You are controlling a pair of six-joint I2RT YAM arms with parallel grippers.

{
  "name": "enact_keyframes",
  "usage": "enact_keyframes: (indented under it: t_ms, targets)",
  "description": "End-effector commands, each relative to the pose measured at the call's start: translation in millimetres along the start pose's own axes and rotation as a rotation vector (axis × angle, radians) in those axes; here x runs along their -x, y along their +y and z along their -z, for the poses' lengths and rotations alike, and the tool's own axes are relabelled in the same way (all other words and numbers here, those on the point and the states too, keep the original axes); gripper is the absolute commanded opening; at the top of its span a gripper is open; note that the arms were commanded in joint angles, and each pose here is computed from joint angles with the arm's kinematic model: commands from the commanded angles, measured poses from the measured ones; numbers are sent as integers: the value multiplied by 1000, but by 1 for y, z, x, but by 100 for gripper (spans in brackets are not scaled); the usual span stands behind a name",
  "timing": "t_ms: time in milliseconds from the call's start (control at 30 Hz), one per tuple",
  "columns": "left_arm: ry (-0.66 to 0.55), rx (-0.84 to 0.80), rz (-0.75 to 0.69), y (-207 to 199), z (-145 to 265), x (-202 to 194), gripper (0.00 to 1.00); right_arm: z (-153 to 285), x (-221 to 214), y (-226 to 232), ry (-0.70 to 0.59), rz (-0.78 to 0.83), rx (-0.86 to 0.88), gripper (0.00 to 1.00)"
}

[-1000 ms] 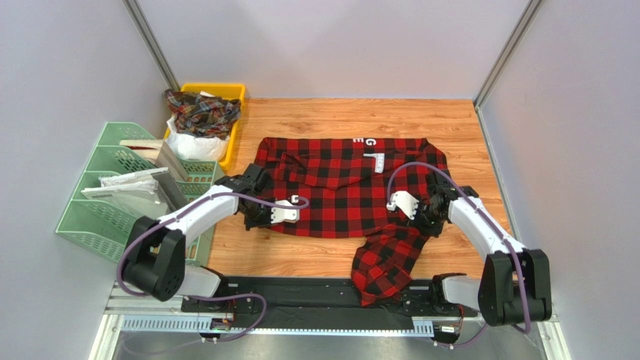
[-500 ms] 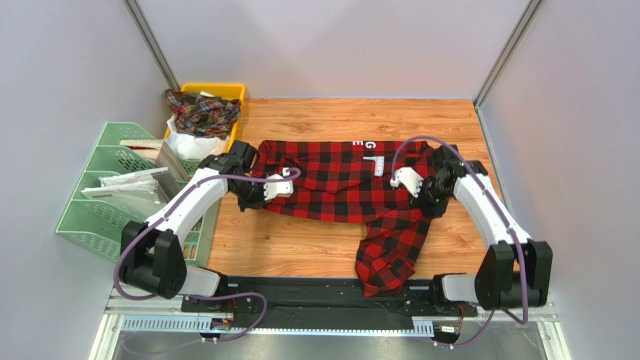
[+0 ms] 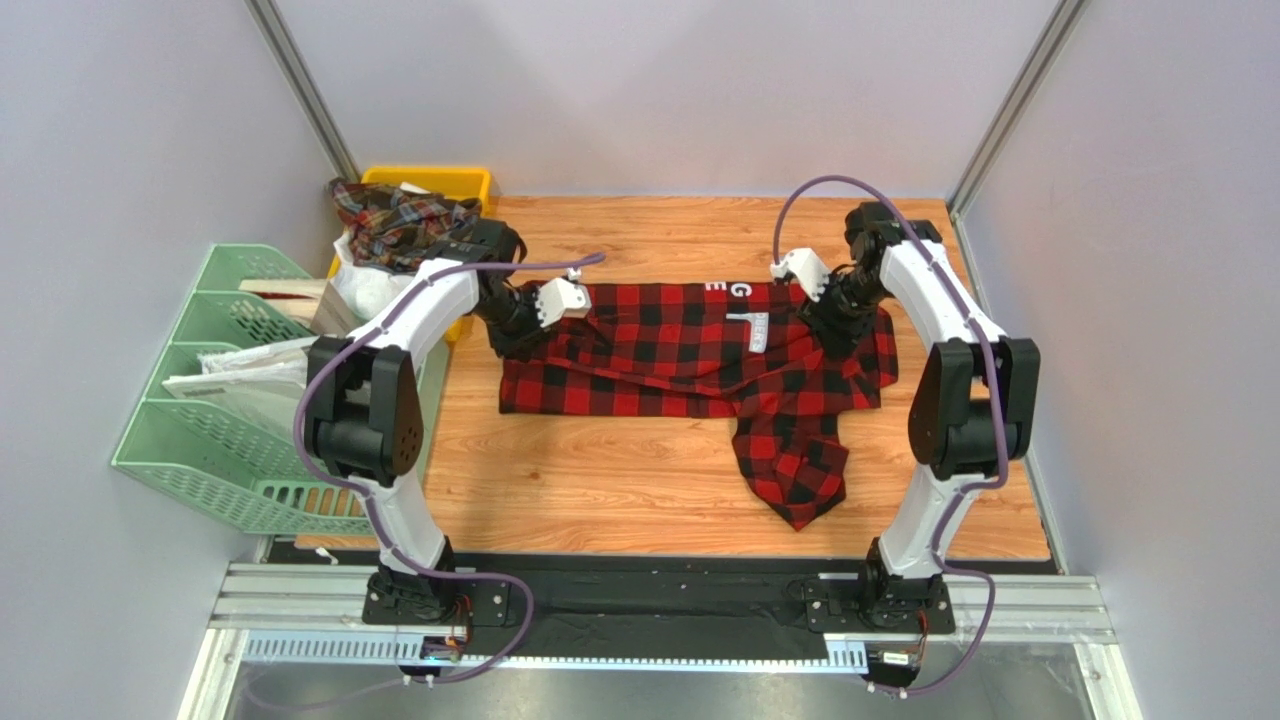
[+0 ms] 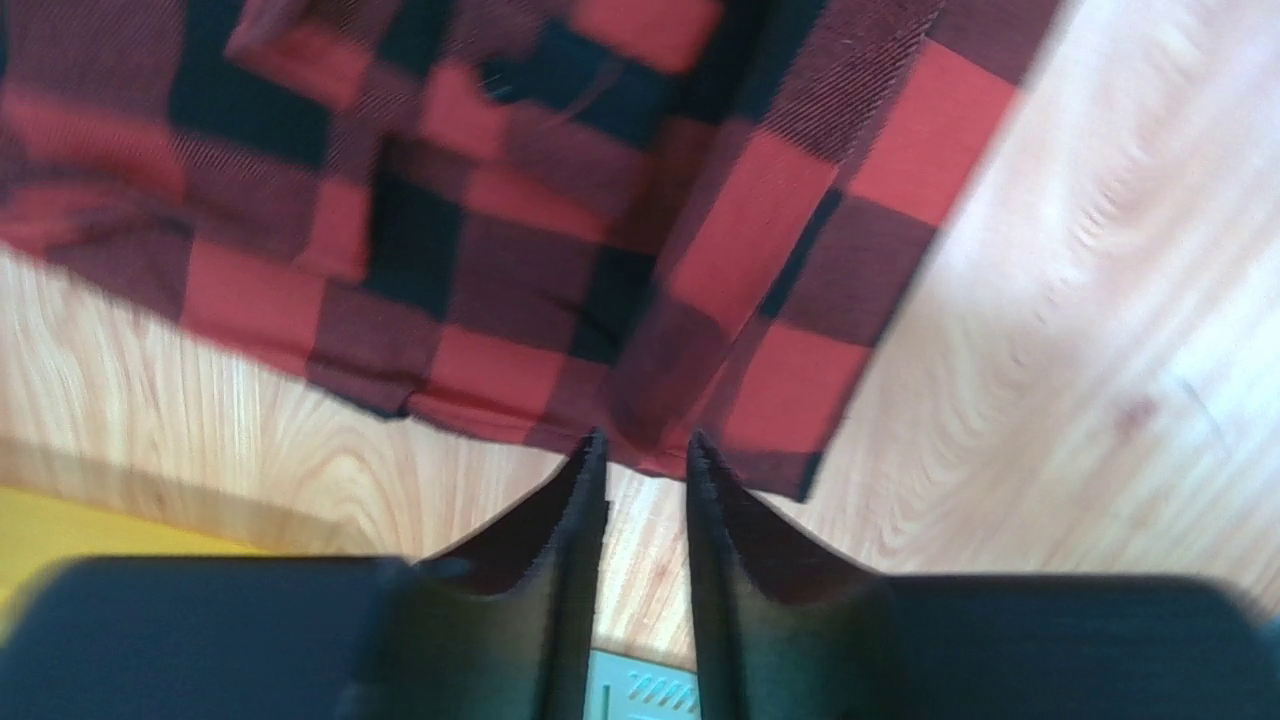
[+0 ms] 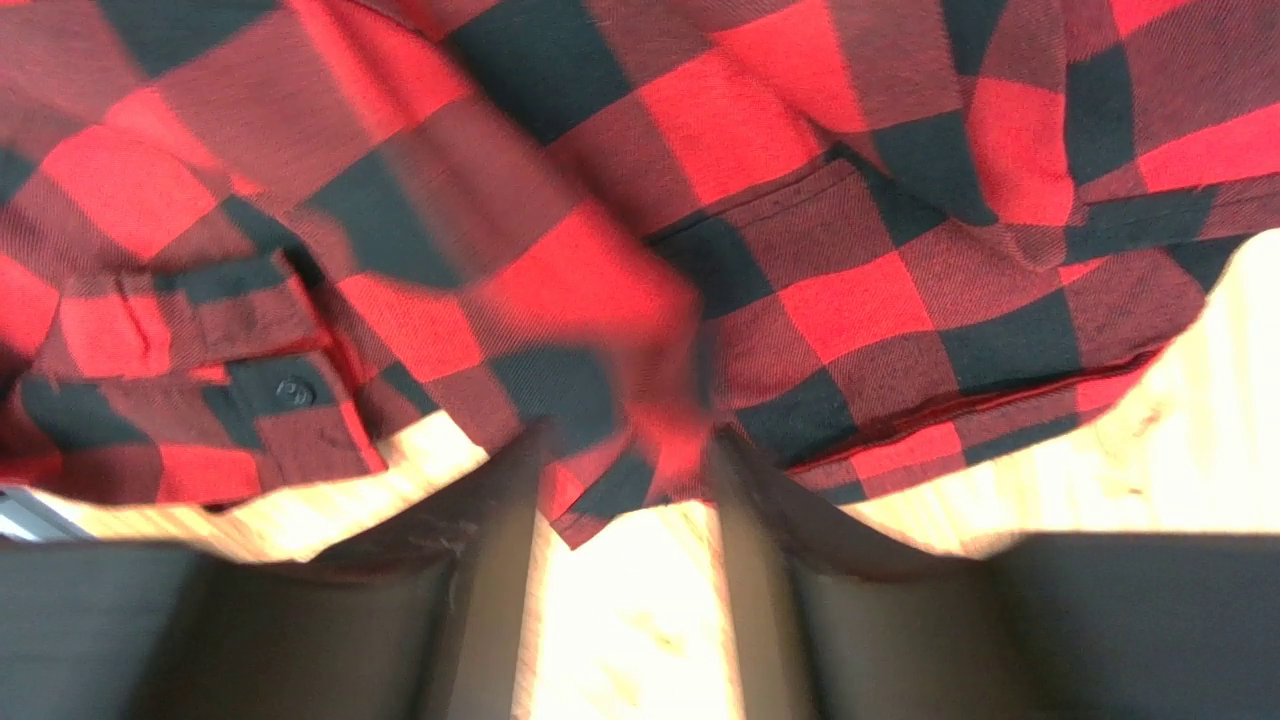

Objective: Fold and stack the long sleeve shirts
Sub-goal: Fold the shirt

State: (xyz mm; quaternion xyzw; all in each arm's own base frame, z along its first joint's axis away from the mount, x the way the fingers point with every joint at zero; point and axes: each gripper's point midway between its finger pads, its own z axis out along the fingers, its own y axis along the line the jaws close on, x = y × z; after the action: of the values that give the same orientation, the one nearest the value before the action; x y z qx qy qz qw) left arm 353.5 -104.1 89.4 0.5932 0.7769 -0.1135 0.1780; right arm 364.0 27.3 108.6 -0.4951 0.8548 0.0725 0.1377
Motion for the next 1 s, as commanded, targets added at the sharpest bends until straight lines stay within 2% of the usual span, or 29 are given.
enact_keyframes:
  t_ms: [0, 67, 167, 300, 367, 433, 500, 567, 600, 633, 667, 700, 733, 767, 833, 967]
  targets:
    - [-73, 107, 173, 38, 15, 1, 37, 9, -15, -17, 4, -172, -5, 52]
    - [-128, 124, 243, 43, 23, -2, 43, 10, -24, -15, -7, -218, 16, 53]
    - [-170, 99, 251, 27, 27, 1, 47, 12, -39, -4, -20, -279, 56, 54]
    - [-227, 41, 251, -7, 30, 12, 48, 9, -55, 9, -30, -383, 86, 50]
    - [-265, 15, 219, -30, 32, 21, 56, 8, -54, 27, -54, -424, 152, 49]
    - [-287, -3, 187, -48, 32, 30, 57, 4, -56, 55, -70, -442, 229, 48]
    - [-306, 1, 164, -63, 34, 31, 58, 12, -51, 66, -123, -391, 185, 51]
    - [-333, -16, 156, -76, 36, 34, 61, 1, -62, 94, -105, -349, 196, 57]
    - [-341, -21, 156, -79, 36, 34, 61, 4, -56, 98, -137, -275, 136, 60]
    - [-347, -26, 153, -82, 36, 34, 62, 3, -57, 103, -136, -225, 106, 68]
    - [-343, -30, 154, -85, 34, 31, 64, -9, -68, 121, -108, -192, 124, 70]
    - [-337, -34, 154, -87, 32, 29, 73, -8, -56, 126, -132, -93, 73, 73]
    - [-326, -35, 156, -87, 30, 26, 73, -11, -59, 129, -106, -50, 44, 80]
    - [-319, -39, 162, -88, 28, 24, 74, -17, -61, 136, -91, -20, 39, 82]
    - [-317, -41, 168, -88, 27, 24, 74, -30, -64, 143, -39, 42, -2, 85]
    - [-343, -51, 184, -93, 28, 28, 72, -43, -70, 150, 43, -24, 47, 80]
